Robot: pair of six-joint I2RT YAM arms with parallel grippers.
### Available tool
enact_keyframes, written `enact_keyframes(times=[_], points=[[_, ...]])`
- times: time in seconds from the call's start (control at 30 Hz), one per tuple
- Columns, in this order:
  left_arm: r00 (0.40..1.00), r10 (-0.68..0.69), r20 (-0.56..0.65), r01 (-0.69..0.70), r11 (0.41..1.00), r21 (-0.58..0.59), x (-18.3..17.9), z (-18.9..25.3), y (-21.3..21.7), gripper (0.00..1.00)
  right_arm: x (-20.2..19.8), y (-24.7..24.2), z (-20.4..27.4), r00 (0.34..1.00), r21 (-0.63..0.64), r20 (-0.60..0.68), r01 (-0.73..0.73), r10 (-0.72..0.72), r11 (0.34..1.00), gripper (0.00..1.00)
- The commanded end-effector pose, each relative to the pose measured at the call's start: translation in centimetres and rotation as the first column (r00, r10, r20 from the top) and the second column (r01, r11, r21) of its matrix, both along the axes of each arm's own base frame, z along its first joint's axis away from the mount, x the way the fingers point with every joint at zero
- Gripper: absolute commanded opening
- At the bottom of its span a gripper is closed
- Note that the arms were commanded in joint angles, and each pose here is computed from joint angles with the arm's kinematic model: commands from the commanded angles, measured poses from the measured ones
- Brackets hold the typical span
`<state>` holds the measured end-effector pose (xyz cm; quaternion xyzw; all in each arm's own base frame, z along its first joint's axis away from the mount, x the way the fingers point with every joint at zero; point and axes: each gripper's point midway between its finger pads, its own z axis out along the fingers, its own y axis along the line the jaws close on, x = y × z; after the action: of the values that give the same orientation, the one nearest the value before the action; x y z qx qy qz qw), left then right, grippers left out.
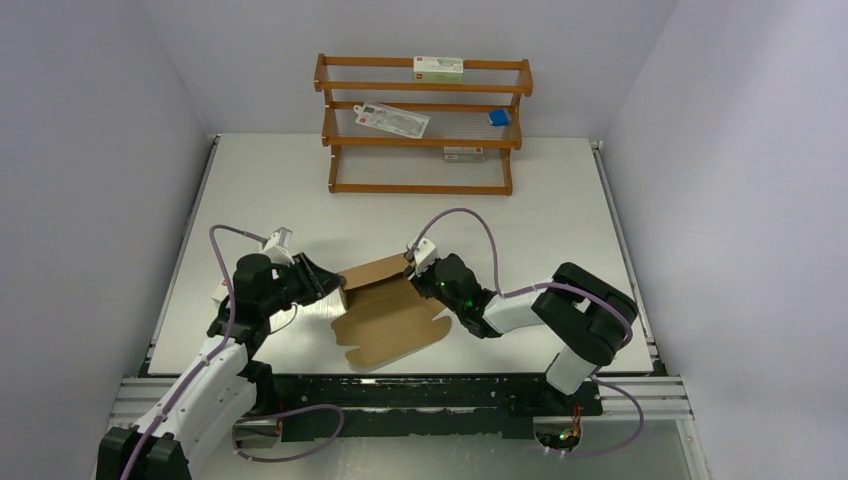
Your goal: Fold the paper box
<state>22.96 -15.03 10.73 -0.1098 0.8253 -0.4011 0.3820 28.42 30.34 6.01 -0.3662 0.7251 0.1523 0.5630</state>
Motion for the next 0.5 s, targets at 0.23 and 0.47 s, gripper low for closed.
enact_keyframes(times=[0.23,0.47], points=[[0.994,-0.105,0.021,0.107,0.989,-0.102,-1.8,1.3,-1.8,0.37,1.0,-0.1,-0.4,0.992,0.049,0.013,0.128,-0.128,0.991,0.28],[0.992,-0.123,-0.001,0.122,0.988,-0.098,-2.7,0.8,-1.8,0.37,1.2,0.3,-1.1,0.988,0.053,0.010,0.156,-0.157,0.986,0.15]])
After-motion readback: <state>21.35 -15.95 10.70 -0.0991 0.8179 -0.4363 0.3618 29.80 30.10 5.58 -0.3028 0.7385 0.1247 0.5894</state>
